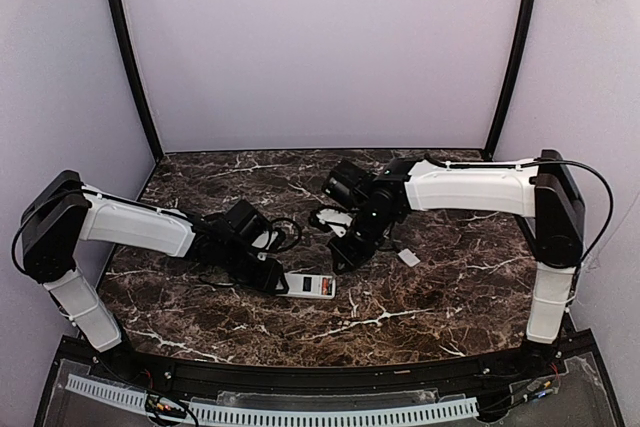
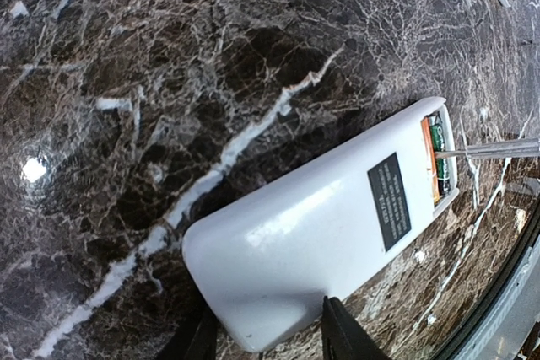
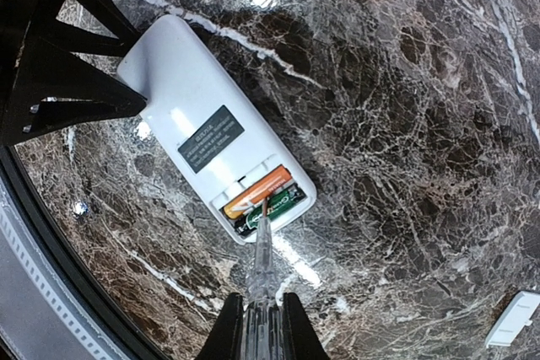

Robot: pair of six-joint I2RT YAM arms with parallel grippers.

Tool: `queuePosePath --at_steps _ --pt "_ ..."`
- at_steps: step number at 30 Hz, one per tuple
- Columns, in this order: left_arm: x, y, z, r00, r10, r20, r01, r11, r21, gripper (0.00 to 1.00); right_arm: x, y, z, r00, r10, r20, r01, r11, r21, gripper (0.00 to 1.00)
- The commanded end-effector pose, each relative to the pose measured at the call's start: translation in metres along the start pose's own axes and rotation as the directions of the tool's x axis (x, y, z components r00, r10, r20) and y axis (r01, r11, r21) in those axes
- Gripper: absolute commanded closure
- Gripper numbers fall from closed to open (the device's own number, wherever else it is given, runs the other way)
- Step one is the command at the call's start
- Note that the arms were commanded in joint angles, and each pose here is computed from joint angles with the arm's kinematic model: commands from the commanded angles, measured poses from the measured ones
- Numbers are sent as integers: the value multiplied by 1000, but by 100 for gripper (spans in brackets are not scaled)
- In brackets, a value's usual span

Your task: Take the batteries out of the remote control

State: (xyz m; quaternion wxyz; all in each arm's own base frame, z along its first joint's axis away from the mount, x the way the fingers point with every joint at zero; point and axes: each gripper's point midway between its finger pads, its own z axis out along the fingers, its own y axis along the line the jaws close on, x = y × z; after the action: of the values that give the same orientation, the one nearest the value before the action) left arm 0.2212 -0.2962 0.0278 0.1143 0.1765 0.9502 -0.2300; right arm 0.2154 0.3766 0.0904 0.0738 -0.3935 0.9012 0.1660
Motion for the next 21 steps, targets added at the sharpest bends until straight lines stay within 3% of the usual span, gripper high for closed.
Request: queuePosePath --at_steps 1,21 --pt "-2 -4 2 1000 5 -2 -5 1000 7 59 5 9 26 998 -55 -27 54 998 -28 100" --pt "-1 0 2 1000 -5 -4 4 1000 -14 65 38 2 31 998 25 49 -22 998 -63 100"
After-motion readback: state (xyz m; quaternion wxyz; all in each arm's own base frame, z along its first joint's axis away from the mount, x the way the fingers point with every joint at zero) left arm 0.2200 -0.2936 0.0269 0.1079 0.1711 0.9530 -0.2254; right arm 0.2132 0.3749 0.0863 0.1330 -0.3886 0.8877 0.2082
